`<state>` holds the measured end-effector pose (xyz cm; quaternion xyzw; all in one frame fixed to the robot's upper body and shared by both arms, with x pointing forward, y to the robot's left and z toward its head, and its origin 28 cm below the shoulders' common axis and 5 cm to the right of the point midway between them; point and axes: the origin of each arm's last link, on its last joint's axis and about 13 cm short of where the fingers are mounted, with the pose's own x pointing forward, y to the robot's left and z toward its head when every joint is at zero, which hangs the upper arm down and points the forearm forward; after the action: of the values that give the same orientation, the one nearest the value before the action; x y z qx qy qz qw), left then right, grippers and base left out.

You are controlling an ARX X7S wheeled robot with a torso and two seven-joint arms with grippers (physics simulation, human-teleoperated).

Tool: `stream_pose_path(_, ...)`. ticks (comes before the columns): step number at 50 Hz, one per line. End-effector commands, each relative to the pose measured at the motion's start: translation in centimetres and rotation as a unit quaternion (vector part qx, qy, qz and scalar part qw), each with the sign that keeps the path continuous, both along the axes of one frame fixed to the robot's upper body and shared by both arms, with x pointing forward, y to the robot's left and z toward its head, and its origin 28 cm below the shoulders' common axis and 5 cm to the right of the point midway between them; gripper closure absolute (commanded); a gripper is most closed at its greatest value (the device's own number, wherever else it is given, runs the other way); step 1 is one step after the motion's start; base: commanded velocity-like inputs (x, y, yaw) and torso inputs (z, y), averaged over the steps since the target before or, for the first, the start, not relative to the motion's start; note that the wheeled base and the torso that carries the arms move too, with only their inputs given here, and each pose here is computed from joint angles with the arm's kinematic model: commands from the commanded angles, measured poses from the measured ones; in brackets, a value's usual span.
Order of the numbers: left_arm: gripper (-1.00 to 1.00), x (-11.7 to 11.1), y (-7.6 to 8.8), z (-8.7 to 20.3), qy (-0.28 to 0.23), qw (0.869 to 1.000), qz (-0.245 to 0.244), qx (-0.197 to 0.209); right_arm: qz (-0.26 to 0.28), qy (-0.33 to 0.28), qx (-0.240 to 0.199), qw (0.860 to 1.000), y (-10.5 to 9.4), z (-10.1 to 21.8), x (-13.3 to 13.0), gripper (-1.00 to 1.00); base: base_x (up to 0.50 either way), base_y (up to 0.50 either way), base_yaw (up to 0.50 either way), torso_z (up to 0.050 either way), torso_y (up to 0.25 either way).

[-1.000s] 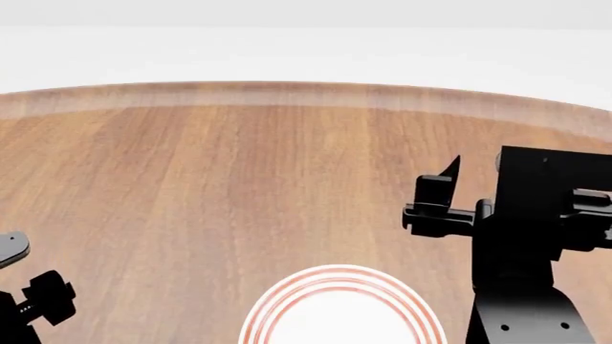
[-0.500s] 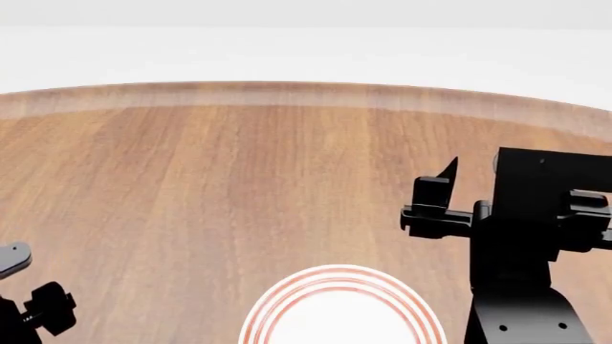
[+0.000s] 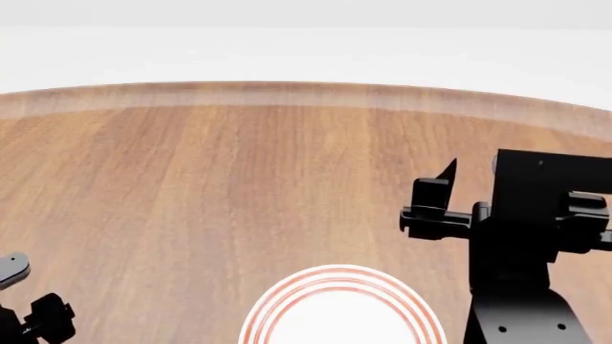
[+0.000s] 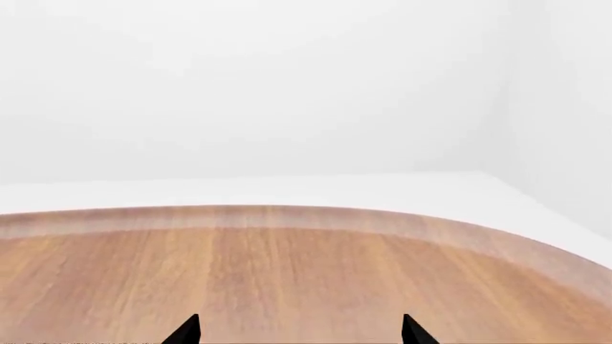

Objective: Pick up the red mug and put it on the plate

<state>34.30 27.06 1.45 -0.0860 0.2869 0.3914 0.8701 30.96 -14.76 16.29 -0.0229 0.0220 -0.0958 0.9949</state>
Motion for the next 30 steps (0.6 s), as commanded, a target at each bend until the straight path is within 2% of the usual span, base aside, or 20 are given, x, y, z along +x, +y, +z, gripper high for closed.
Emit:
stream_pose_path(1,-1.00,-0.05,0.15,-0.45,0.007,1.000,0.004,-0.004,0.001,0.002,0.000,1.000,0.04,-0.19,-0.02,-1.00,0.00,0.00,0.00,0.000,0.000)
stream_pose_path(4,-1.00,-0.08,0.13,-0.53,0.007,1.000,0.005,-0.007,0.001,0.002,0.000,1.000,0.04,-0.26,0.04,-1.00,0.00,0.00,0.00,0.000,0.000)
stream_pose_path(5,1.00,-0.08,0.13,-0.54,0.007,1.000,0.005,-0.006,0.001,0.002,0.000,1.000,0.04,-0.26,0.06,-1.00,0.00,0.00,0.00,0.000,0.000)
stream_pose_path(23,1.00,-0.05,0.05,-0.52,0.001,1.000,0.000,0.002,0.002,0.004,0.001,1.000,0.08,-0.30,0.14,-1.00,0.00,0.00,0.00,0.000,0.000)
stream_pose_path(30,1.00,0.00,-0.09,-0.20,-0.005,1.000,-0.017,0.008,0.002,0.003,0.000,1.000,0.08,-0.23,0.09,-1.00,0.00,0.00,0.00,0.000,0.000)
